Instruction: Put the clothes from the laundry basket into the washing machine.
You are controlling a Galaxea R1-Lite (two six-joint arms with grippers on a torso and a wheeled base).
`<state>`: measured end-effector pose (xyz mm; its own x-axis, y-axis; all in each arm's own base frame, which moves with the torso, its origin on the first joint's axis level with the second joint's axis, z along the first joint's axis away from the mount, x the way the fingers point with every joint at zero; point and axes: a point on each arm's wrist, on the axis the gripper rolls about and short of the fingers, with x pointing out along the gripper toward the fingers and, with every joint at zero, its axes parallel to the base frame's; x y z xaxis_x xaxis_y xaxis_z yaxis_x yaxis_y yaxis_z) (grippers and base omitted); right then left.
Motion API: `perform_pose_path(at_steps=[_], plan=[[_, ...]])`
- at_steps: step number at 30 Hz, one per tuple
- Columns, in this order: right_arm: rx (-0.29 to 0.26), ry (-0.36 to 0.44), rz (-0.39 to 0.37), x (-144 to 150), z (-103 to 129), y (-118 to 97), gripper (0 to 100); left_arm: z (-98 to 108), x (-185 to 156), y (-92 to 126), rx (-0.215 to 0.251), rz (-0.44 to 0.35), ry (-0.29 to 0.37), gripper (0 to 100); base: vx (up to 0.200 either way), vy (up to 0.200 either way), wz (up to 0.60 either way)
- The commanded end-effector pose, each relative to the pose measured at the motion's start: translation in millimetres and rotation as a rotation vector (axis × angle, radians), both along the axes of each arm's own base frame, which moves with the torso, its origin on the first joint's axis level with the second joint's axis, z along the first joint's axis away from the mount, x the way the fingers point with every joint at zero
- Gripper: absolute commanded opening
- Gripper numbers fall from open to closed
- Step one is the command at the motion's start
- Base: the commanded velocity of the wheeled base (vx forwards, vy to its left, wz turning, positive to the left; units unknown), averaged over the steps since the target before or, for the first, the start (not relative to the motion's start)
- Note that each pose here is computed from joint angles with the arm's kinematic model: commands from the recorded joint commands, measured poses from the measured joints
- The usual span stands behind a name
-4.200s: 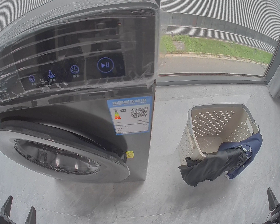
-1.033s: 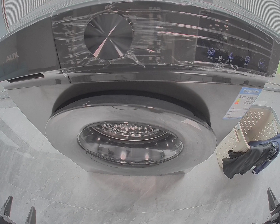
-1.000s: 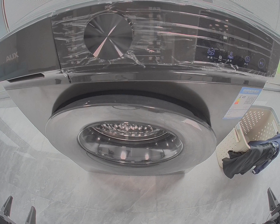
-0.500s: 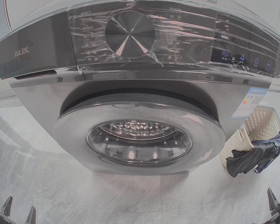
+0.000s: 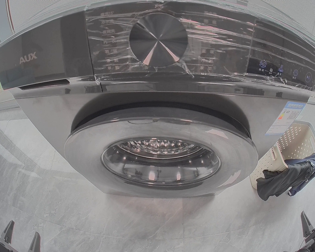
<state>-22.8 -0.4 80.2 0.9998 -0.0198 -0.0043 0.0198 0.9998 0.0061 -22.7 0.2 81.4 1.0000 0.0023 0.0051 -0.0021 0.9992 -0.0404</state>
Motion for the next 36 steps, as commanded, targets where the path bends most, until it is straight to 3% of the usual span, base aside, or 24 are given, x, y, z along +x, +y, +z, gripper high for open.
perform_pose_path(at_steps=[1, 15, 21, 36], plan=[[0.0, 0.008, 0.0, 0.6, -4.6, 0.0, 100, -5.2, -0.1, 0.0, -0.001, 0.001, -0.001, 100, 0.0, 0.0, 0.0], [0.0, 0.008, 0.0, 0.6, -4.6, 0.0, 100, -5.2, -0.1, 0.0, 0.001, -0.001, -0.001, 100, 0.0, 0.0, -0.13], [0.0, 0.01, 0.0, 0.6, -4.8, 0.0, 100, -5.2, -0.1, 0.0, -0.001, -0.001, -0.001, 100, 0.0, 0.2, 0.0], [0.0, 0.01, 0.0, 0.6, -4.8, 0.0, 100, -5.2, -0.1, 0.0, -0.001, -0.001, -0.001, 100, 0.0, 0.0, 0.0]])
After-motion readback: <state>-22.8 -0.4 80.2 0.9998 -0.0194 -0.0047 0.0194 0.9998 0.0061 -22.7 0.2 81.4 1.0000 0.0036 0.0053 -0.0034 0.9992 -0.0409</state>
